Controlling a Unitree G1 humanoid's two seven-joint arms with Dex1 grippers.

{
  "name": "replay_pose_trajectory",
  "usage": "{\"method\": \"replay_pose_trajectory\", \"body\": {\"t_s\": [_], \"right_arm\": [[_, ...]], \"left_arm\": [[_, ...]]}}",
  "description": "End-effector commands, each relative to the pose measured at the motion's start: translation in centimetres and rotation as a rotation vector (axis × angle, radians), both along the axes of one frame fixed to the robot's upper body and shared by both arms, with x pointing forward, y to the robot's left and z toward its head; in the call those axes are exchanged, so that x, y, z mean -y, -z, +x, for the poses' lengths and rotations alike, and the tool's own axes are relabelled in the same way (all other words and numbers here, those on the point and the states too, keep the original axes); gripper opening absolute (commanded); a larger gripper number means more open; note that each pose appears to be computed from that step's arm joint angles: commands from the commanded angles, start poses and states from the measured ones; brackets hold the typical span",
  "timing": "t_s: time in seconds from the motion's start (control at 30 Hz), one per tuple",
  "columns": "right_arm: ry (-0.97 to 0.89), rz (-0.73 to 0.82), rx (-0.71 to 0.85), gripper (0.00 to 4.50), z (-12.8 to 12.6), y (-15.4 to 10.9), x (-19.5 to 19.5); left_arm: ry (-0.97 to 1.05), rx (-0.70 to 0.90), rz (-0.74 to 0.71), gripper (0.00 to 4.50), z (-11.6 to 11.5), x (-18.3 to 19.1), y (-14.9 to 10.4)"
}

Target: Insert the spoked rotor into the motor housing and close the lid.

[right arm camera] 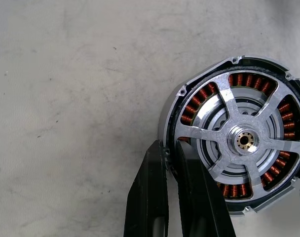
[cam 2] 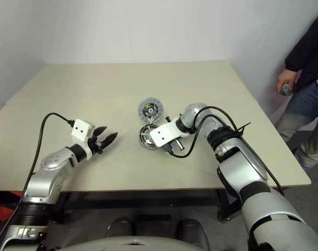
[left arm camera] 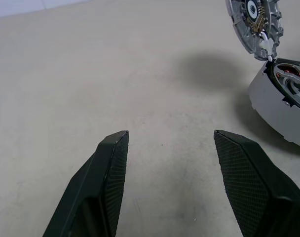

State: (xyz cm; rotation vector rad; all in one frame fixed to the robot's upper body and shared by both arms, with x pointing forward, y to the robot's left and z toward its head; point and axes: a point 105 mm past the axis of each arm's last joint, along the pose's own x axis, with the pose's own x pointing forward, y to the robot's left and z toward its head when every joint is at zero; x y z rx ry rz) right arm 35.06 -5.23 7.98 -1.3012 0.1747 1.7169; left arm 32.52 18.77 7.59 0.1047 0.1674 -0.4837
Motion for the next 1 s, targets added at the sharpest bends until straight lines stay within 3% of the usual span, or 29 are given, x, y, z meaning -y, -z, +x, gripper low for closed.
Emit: {"method": "replay_pose_trajectory", "body": {"t_s": [0.03, 0.17, 0.33, 1.0], "right_arm": [[0.063, 0.101, -0.010, 0.01, 0.7, -2.3, -1.1], [0.291, 0.283, -0.296, 0.01, 0.2, -4.2, -3.4], [0.480, 0.249, -0.560, 0.01, -1.8, -4.4, -3.7], [1.244, 0.177, -0.882, 0.01, -0.1, -1.7, -5.7]], "left_arm": [[-0.001, 0.063, -0.005, 2.89, 0.1, 0.1, -1.5], [-0.003, 0.061, -0.010, 2.89, 0.1, 0.2, -1.3], [-0.008, 0.057, -0.014, 2.89, -0.1, 0.2, -1.1], [-0.048, 0.048, -0.002, 2.89, -1.5, -0.7, -1.0]]}}
